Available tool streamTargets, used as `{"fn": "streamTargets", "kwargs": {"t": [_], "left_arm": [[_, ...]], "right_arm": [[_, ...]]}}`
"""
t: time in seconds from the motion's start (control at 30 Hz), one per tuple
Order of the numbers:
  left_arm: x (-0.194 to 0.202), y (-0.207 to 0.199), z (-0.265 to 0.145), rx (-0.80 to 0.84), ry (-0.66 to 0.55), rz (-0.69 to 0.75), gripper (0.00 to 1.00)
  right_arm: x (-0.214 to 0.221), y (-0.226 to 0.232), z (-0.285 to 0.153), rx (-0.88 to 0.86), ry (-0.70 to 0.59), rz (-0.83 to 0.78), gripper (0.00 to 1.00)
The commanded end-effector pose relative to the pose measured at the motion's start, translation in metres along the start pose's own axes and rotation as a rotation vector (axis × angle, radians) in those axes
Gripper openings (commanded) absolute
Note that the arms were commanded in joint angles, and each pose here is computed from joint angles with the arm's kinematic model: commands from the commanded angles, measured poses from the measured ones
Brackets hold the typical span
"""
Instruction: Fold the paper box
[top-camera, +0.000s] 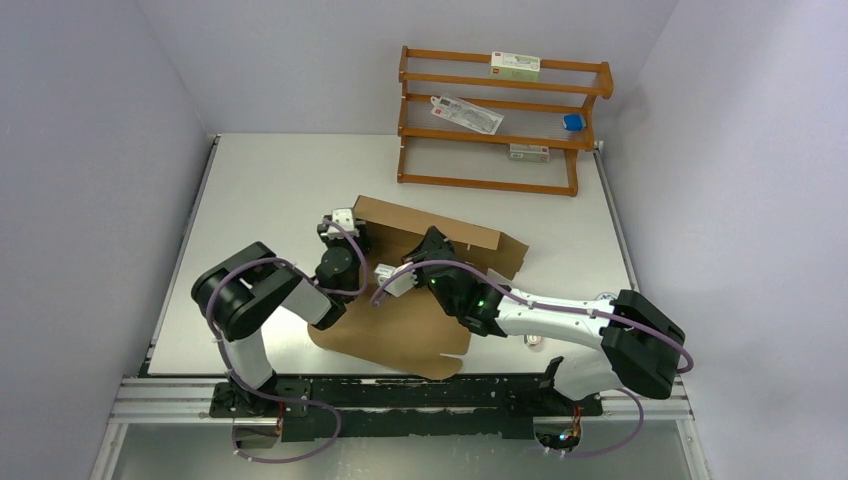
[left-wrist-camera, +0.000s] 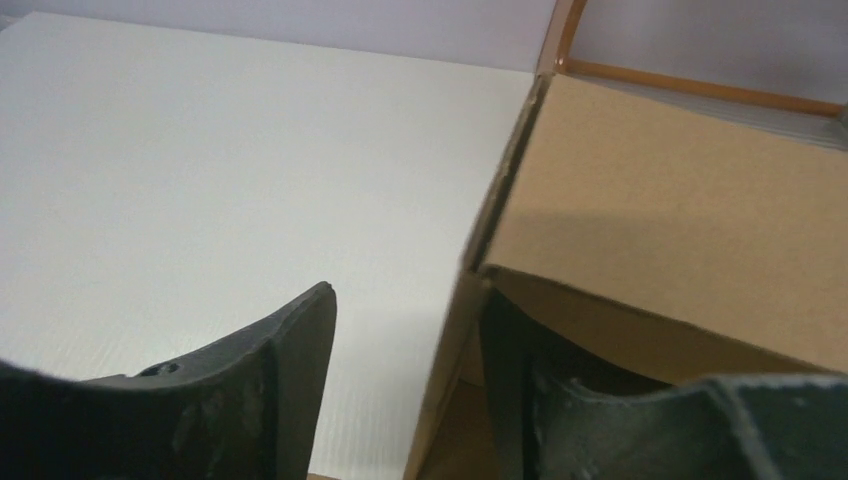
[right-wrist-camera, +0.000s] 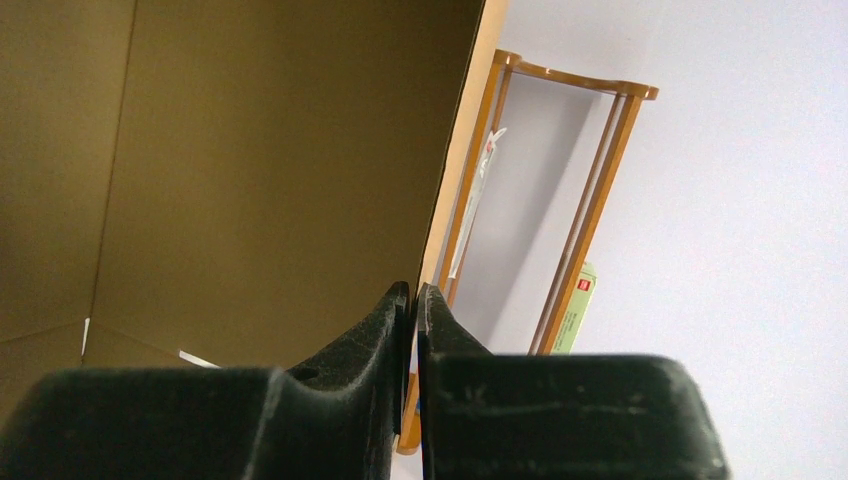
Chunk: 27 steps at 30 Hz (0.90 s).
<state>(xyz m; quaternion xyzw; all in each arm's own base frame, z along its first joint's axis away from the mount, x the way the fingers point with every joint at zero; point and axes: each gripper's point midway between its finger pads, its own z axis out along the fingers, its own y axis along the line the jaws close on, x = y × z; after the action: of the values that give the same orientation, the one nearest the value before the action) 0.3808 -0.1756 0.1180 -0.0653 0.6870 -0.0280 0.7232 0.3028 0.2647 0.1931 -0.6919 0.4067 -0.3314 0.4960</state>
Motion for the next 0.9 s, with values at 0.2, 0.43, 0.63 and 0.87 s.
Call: {"fn": "streamTargets", "kwargs": {"t": [0.2,0.43,0.63,0.87], "left_arm": [[-0.023,0.0,-0.02,0.19,-0.012,-0.066,0.74],[-0.019,0.001,-0.034,0.232,0.065,-0.04,0.81],[-0.001,0.005,-0.033,0.224,0.093,-0.043,0.84],[0.02,0.007,-0.024,0.239,0.118,-0.099,0.84]], "right_arm": [[0.008,0.005,-0.002,-0.025,0.046,-0.001,0.12],[0.006,0.002,0.0,-0.012,0.039,0.009,0.14],[0.005,0.0,-0.001,-0.01,0.034,0.018,0.16],[0.003,0.002,-0.001,-0.02,0.022,0.02,0.17]]}}
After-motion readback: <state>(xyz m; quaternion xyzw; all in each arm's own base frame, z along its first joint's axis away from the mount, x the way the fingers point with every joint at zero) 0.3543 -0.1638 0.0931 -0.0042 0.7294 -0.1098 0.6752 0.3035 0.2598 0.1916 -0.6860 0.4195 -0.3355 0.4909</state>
